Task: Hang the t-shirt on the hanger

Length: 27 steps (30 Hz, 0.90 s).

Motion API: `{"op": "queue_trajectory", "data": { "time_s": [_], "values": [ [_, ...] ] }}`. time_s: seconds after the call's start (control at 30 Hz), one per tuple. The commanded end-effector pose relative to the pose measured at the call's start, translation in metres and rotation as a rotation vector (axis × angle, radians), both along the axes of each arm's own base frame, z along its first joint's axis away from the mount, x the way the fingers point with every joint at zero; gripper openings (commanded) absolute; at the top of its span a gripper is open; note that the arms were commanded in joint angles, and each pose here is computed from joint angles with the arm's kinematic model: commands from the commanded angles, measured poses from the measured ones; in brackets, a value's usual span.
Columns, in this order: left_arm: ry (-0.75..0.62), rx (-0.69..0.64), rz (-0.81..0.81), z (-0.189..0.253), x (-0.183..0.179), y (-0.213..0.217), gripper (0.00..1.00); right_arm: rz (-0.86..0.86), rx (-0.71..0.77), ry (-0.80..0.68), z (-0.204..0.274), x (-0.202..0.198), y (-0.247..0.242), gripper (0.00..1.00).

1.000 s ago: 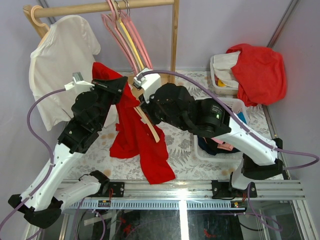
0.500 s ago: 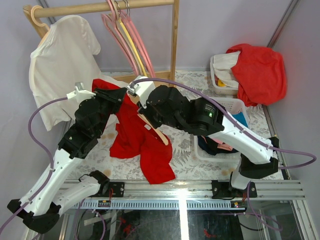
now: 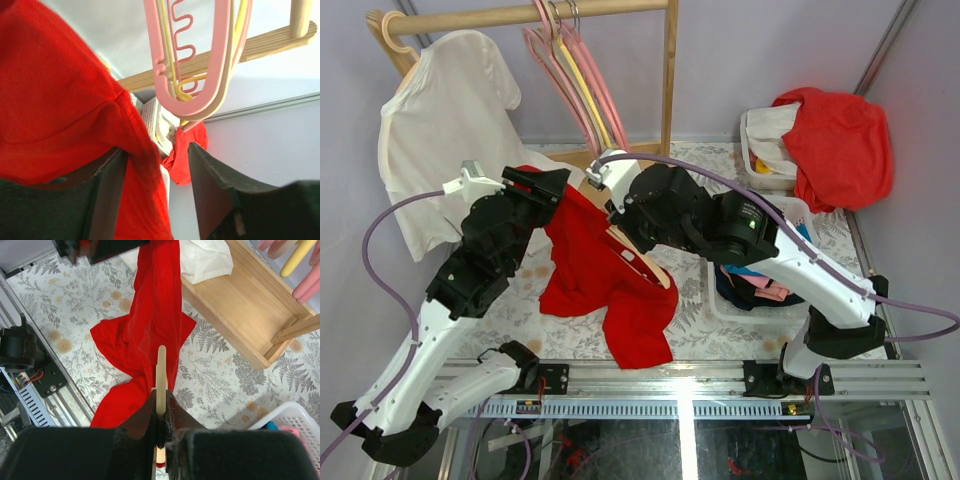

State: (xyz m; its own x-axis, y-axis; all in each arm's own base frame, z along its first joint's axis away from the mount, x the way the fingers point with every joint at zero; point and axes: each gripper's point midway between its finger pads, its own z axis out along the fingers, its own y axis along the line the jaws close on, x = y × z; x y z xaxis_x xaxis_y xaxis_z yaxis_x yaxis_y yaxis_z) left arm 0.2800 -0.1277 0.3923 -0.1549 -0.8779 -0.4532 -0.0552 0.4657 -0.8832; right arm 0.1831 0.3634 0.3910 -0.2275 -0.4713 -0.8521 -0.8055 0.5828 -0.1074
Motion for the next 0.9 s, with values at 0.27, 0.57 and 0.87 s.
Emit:
{"op": "queue_trajectory", "data": {
  "time_s": [0.27,0.57,0.87],
  "values": [
    [-0.010,0.164,0.141,0.026,-0.026,0.052,0.60,0.009,0.015,-0.048,0.016,-0.006,-0.039,0.00],
    [0.051,0.224,0.182,-0.003,-0.023,0.059,0.67,0.008,0.002,-0.042,0.019,-0.013,-0.058,0.00],
    [0.076,0.227,0.170,-0.005,-0.004,0.045,0.79,0.033,-0.023,-0.018,0.013,-0.024,-0.074,0.00]
  ]
}}
